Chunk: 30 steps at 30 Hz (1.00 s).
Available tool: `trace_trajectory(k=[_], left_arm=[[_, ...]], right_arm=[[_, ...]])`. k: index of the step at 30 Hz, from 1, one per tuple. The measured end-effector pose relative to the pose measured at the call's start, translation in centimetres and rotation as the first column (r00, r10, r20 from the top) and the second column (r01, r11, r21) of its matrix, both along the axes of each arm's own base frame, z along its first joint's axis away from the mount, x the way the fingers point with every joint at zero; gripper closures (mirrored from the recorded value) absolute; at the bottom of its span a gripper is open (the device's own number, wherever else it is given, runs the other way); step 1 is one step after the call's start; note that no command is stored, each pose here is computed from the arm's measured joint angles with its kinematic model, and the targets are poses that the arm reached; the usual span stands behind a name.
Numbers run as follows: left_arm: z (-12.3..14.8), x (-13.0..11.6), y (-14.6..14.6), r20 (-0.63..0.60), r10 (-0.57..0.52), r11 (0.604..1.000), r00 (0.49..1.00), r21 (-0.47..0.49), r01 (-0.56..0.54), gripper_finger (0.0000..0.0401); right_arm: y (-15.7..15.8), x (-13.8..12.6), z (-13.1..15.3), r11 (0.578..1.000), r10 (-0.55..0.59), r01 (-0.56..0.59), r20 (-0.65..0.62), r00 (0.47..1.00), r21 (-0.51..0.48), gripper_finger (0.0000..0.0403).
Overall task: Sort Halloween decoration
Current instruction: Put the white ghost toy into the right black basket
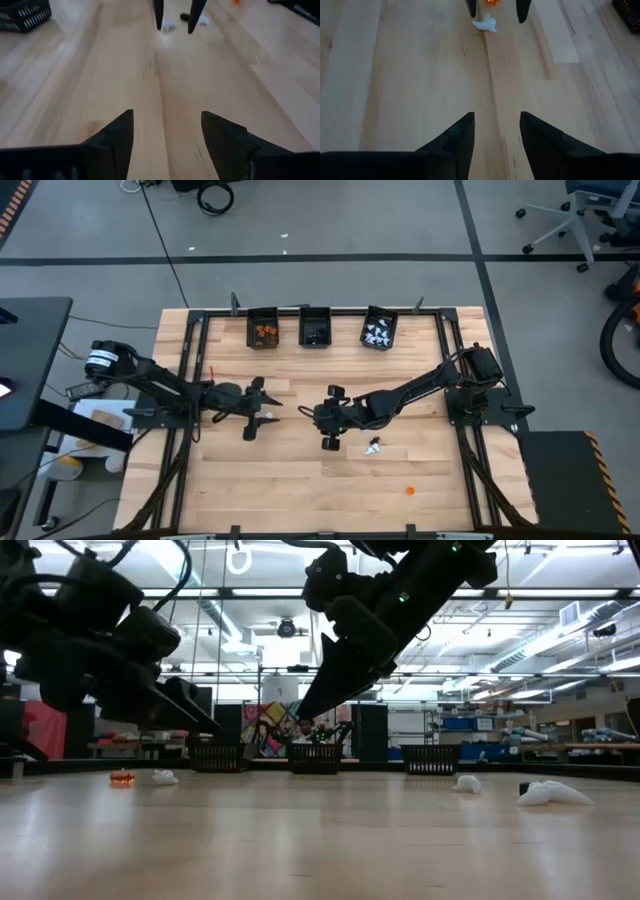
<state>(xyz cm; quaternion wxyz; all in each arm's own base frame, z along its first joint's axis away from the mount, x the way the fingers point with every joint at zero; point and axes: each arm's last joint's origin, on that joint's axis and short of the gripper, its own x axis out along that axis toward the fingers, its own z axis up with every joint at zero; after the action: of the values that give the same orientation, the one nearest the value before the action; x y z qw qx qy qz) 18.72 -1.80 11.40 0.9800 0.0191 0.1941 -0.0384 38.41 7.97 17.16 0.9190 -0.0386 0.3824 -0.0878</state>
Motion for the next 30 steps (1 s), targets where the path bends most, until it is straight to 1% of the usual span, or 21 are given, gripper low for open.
trace_trajectory(k=[3,7,10,13,15,17,21,23,26,28,30], left_arm=[[-0.4,0.1,0.0,0.013,0.017,1.000,1.000,0.005,-0.017,0.0190],[-1.6,0.5,0.0,-0.032,0.023,1.000,0.999,0.013,-0.023,0.0190],[-2.3,0.9,0.0,-0.065,0.024,1.000,0.998,0.016,-0.023,0.0190],[-3.1,0.6,0.0,-0.111,0.025,1.000,0.994,0.020,-0.023,0.0190],[-3.1,0.4,0.0,-0.101,0.017,1.000,0.995,0.015,-0.015,0.0190],[-3.2,-0.2,0.1,-0.080,0.010,1.000,0.997,0.009,-0.009,0.0191],[-2.9,-1.6,0.2,0.012,0.011,1.000,1.000,-0.003,-0.011,0.0196],[-2.9,-1.6,0.2,0.006,0.010,1.000,1.000,-0.005,-0.010,0.0199],[-3.1,-1.5,-0.1,-0.005,-0.023,1.000,1.000,-0.021,0.023,0.0203],[-3.3,-1.7,-0.1,-0.023,-0.021,0.999,1.000,-0.030,0.020,0.0204],[-3.2,-1.7,-0.1,-0.015,-0.016,0.999,1.000,-0.034,0.015,0.0205]], right_arm=[[-0.3,0.2,0.1,1.000,0.002,-0.002,0.020,1.000,-0.004,0.0241],[-0.6,0.4,0.2,1.000,0.000,0.000,0.028,1.000,0.002,0.0241],[-0.7,0.2,0.1,1.000,0.008,-0.008,0.003,1.000,-0.016,0.0241],[-0.7,-0.3,0.1,1.000,0.007,-0.008,-0.039,0.999,-0.027,0.0241],[-0.8,-0.6,0.4,0.999,0.002,-0.004,-0.052,0.999,-0.035,0.0241],[-0.8,-0.4,0.6,0.999,0.001,-0.003,-0.039,0.999,-0.032,0.0241],[-0.8,-0.4,0.6,1.000,0.002,-0.003,-0.035,0.999,-0.028,0.0241],[-0.9,-0.3,0.6,1.000,0.003,-0.004,-0.029,1.000,-0.027,0.0241],[-0.9,-0.2,0.8,1.000,0.005,-0.005,-0.006,1.000,-0.022,0.0241],[-1.0,-0.1,0.8,1.000,0.005,-0.005,-0.004,1.000,-0.021,0.0241],[-1.0,-0.1,0.8,1.000,0.008,-0.008,0.000,1.000,-0.017,0.0241]])
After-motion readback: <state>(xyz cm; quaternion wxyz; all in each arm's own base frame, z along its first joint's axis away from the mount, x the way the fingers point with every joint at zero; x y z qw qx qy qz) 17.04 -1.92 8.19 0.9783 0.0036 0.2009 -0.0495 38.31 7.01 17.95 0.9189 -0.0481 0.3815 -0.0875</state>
